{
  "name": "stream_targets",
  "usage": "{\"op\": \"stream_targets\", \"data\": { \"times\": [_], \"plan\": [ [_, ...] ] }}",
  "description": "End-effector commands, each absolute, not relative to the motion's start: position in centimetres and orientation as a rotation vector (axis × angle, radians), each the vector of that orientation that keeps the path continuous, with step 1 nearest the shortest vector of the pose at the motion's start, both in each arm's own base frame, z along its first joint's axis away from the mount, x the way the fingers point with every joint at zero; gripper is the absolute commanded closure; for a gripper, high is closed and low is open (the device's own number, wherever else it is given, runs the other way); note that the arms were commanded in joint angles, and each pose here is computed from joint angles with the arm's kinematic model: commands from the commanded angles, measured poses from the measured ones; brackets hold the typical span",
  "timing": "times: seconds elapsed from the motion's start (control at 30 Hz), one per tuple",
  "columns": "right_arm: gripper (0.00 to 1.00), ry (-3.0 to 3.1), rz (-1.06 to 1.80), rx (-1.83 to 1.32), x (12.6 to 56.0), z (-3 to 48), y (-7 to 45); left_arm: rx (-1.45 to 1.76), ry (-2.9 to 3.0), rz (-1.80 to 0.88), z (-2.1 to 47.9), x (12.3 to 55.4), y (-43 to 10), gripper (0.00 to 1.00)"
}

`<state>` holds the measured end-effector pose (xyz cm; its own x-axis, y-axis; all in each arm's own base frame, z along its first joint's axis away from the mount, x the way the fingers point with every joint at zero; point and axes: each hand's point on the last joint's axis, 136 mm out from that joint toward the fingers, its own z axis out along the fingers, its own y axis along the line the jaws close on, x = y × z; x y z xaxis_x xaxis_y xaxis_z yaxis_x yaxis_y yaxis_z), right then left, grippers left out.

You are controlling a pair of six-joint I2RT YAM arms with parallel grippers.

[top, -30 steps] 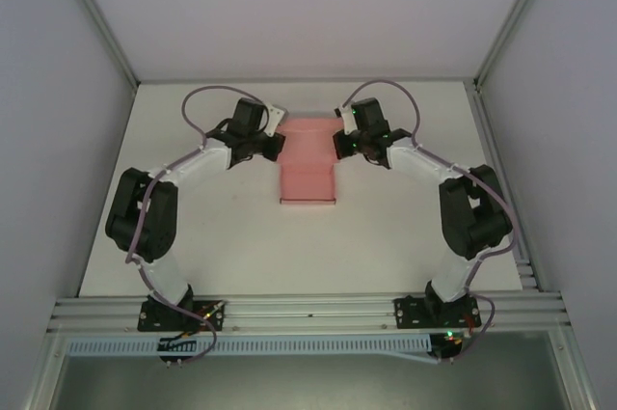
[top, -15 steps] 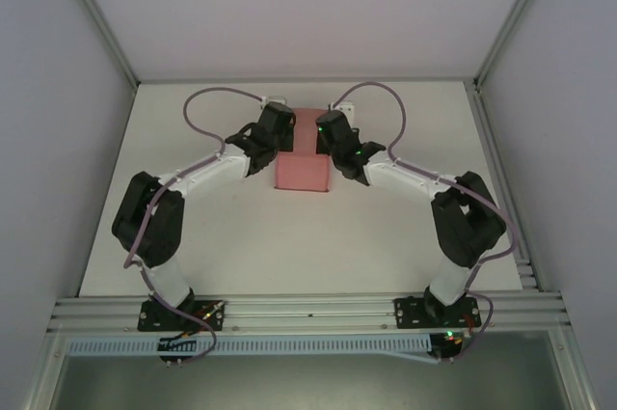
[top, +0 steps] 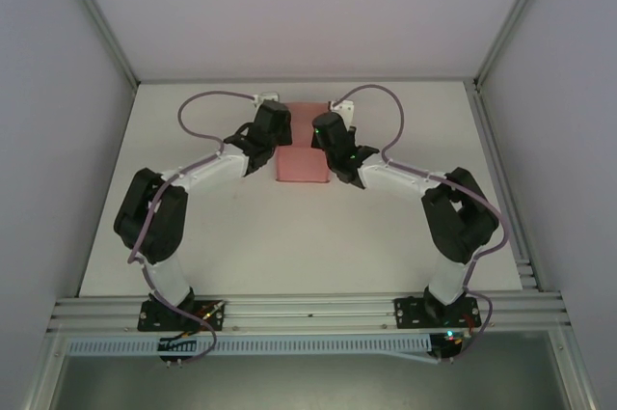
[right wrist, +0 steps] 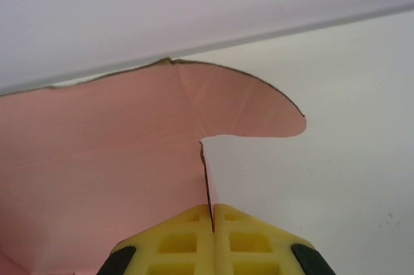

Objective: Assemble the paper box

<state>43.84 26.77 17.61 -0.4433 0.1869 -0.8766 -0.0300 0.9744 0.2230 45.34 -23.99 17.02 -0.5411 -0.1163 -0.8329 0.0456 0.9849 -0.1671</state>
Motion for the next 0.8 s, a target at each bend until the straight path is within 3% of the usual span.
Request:
{"op": "stream_targets", "data": {
  "times": [0.0,0.33,0.47,0.77],
  "plan": [
    [1.00,1.863,0.367,0.047,44.3,20.6,28.5,-0.014,2.049,-0.355,18.4,46.1,-25.9,1.00],
    [1.00,1.785,0.425,-0.048,44.3,17.5,29.1,0.075,1.905,-0.488,17.0,45.1,-26.7,0.94],
    [1.00,1.746,0.453,-0.089,42.9,16.8,29.1,0.071,1.931,-0.532,15.6,44.3,-27.1,0.99],
    [1.00,1.797,0.321,-0.156,39.9,13.6,29.1,0.065,1.905,-0.598,13.9,40.6,-28.0,1.00]
  ]
}}
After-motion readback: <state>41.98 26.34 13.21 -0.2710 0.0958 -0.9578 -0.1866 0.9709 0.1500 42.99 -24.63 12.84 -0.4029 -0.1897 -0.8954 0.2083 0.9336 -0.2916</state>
